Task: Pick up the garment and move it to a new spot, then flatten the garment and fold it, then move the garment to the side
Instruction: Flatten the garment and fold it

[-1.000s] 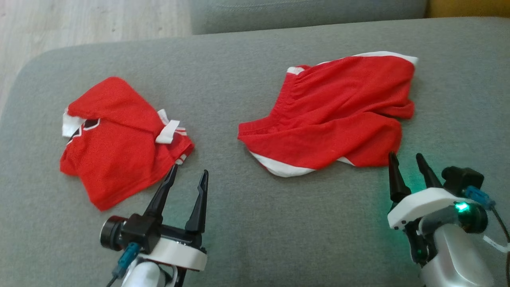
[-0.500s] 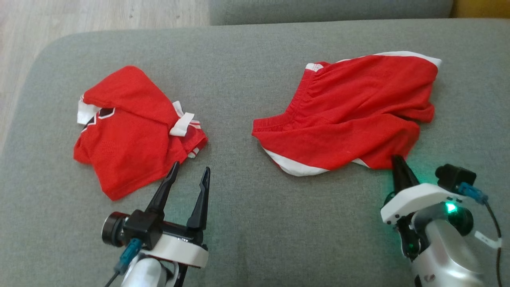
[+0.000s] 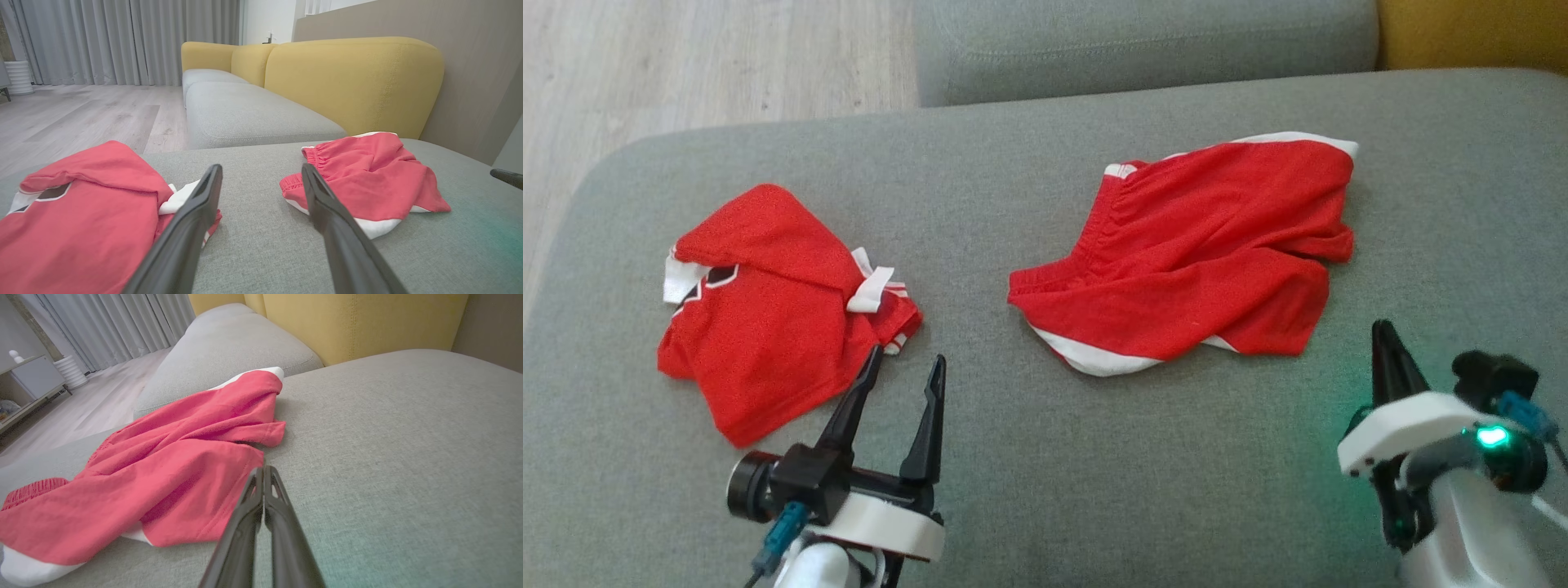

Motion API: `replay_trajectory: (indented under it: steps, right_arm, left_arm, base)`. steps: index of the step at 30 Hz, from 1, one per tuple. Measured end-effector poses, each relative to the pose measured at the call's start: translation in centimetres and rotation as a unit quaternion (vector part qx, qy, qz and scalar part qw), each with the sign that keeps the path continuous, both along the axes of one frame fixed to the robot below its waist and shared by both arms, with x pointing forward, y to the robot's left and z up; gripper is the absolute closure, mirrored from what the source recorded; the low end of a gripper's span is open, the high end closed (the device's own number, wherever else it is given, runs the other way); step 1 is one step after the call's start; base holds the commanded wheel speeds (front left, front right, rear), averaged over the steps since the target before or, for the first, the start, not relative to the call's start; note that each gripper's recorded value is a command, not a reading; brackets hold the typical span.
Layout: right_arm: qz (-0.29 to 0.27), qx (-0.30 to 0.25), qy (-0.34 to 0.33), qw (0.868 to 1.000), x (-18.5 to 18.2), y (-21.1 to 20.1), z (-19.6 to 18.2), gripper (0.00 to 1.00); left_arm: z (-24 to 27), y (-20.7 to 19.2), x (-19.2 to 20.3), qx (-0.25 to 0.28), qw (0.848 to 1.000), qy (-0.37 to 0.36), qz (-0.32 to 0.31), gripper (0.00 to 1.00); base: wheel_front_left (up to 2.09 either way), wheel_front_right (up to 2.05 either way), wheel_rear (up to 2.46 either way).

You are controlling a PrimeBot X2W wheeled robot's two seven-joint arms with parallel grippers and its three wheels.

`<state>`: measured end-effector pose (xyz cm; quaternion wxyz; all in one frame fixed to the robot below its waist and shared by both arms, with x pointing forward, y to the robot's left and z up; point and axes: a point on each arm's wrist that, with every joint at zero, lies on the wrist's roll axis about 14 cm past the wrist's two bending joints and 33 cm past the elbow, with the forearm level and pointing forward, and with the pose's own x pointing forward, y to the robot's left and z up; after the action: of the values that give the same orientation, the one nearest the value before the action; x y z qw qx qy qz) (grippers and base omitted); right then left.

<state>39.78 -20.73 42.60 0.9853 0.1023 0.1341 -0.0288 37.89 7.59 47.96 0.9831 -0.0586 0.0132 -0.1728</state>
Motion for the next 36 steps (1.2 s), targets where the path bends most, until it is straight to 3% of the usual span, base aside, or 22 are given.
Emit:
replay_trajectory:
  steps: [4, 11, 14, 16, 21, 26, 36]
  right_arm:
    - [0.014, -0.002, -0.020, 1.000, -0.9, 0.9, 0.9, 1.00]
    - [0.092, -0.091, -0.122, 0.984, -0.6, 4.6, 6.0, 1.00]
    - [0.102, -0.099, -0.126, 0.982, -1.3, 5.2, 5.9, 1.00]
    - [0.111, -0.106, -0.120, 0.981, -2.2, 5.5, 5.3, 0.00]
    - [0.125, -0.098, -0.089, 0.983, -4.1, 6.3, 3.0, 0.00]
    - [0.119, -0.088, -0.082, 0.986, -3.7, 6.1, 2.8, 0.00]
    - [0.054, -0.013, 0.027, 0.998, 0.8, 3.1, -1.5, 0.00]
  left_arm:
    - [0.6, -0.1, -0.3, -0.001, 1.000, -0.008, -0.002, 0.00]
    - [0.5, 0.2, -0.9, -0.001, 1.000, -0.007, 0.004, 0.00]
    - [0.4, 0.4, -1.1, -0.001, 1.000, -0.006, 0.006, 0.00]
    - [0.3, 0.5, -1.4, -0.001, 1.000, -0.003, 0.008, 0.00]
    - [-0.5, 0.7, -1.9, -0.001, 1.000, 0.009, 0.011, 0.00]
    - [-1.0, 0.5, -2.1, 0.000, 1.000, 0.016, 0.008, 0.00]
    - [-2.5, 1.2, -0.7, 0.000, 0.999, 0.039, 0.016, 0.00]
  base:
    - [0.00, 0.00, 0.00]
    - [0.00, 0.00, 0.00]
    - [0.00, 0.00, 0.00]
    - [0.00, 0.00, 0.00]
    - [0.00, 0.00, 0.00]
    - [0.00, 0.00, 0.00]
    - [0.00, 0.00, 0.00]
